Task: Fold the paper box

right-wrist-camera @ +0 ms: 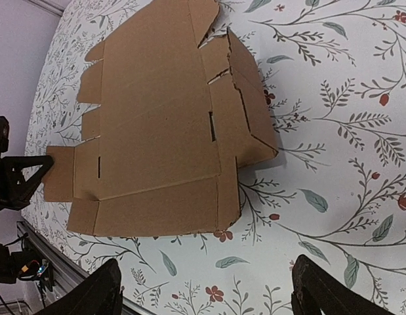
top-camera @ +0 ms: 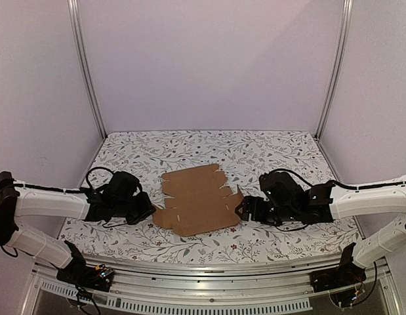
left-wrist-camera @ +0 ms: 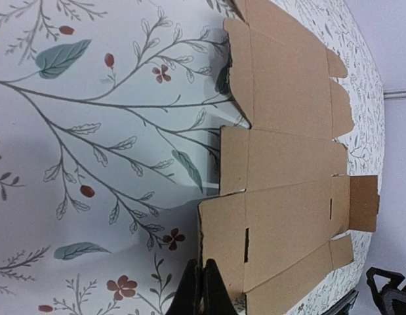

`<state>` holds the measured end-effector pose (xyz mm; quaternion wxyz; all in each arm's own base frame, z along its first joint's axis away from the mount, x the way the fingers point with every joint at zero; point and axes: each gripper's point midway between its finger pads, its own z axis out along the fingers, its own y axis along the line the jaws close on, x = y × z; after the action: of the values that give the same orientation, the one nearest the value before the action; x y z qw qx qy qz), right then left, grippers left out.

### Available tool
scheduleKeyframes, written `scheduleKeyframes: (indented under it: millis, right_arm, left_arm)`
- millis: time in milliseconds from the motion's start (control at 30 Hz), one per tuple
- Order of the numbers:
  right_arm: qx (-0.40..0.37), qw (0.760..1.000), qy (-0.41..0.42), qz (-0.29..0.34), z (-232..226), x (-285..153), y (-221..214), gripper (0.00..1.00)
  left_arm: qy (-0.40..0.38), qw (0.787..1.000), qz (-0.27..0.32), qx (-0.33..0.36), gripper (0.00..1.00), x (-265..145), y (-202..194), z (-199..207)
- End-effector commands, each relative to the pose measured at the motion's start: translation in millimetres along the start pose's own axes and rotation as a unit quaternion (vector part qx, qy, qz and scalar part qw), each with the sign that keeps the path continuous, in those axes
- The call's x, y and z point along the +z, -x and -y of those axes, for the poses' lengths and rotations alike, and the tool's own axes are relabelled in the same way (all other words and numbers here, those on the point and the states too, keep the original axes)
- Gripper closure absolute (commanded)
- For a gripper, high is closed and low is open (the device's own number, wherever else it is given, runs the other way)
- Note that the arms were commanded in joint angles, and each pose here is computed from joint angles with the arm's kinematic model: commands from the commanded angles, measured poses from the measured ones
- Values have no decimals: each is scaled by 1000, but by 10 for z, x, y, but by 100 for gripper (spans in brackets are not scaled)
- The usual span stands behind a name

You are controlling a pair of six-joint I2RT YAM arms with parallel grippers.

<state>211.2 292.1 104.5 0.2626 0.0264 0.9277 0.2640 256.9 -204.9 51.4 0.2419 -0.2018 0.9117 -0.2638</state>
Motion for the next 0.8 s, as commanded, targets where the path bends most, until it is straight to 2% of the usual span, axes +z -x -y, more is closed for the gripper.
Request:
scheduleKeyframes:
  millis: [0, 367, 767]
  right_arm:
    - [45, 999, 27, -8, -76, 141, -96, 13]
    - [111, 993, 28, 10, 71, 325, -173, 25]
    - [187, 981, 46, 37, 188, 567, -217, 36]
  left_arm:
    - [-48, 995, 53, -63, 100, -42, 73, 233]
    - [-84, 992, 66, -71, 100, -9, -18, 614]
    - [-81, 993, 46, -65, 100, 100, -207, 704]
